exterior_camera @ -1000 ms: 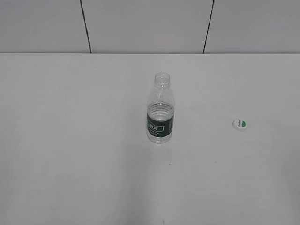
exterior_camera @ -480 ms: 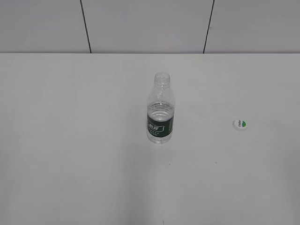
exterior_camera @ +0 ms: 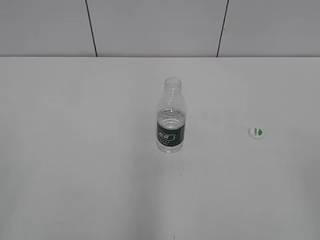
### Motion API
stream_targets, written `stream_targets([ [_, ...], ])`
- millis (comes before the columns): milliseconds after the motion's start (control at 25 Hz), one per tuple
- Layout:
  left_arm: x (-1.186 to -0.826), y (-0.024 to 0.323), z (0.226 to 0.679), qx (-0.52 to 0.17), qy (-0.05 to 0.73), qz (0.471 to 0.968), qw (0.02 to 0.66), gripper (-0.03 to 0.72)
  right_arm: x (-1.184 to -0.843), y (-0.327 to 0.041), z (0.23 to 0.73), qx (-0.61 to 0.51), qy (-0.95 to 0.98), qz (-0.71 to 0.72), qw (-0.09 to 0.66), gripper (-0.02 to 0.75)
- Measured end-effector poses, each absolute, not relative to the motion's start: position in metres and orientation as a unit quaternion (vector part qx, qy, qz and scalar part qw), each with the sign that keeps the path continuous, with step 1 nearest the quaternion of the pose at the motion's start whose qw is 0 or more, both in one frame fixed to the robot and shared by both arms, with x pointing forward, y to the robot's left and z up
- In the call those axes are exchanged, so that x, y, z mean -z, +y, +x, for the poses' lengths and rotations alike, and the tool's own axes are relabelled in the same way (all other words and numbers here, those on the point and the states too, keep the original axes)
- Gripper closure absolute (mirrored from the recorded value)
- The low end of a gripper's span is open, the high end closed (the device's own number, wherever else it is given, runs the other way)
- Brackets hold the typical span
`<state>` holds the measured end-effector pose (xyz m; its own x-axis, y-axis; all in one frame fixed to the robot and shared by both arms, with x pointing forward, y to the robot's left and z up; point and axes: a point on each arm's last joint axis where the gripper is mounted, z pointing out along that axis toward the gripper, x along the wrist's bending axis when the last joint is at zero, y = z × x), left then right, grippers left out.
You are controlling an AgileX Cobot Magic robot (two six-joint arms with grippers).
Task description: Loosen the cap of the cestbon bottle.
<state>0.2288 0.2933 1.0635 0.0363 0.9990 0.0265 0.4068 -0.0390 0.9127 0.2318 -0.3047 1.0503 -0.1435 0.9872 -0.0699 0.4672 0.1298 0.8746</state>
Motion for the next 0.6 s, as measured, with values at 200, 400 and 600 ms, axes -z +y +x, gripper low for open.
stream_targets([
  [200, -1.0635, 0.2933, 0.2288, -0.386, 0.577, 0.609, 0.384, 0.421, -1.0504, -0.3047, 0.2318, -0.366, 0.662, 0.549, 0.356, 0.156],
  [400, -1.0635, 0.2935, 0.2287, -0.383, 0.573, 0.612, 0.386, 0.44, -1.0504, -0.3047, 0.2318, -0.366, 0.662, 0.549, 0.356, 0.156],
  [600, -1.0635, 0.2944, 0.2282, -0.368, 0.549, 0.635, 0.401, 0.443, -1.0504, -0.3047, 0.2318, -0.366, 0.662, 0.549, 0.356, 0.156],
])
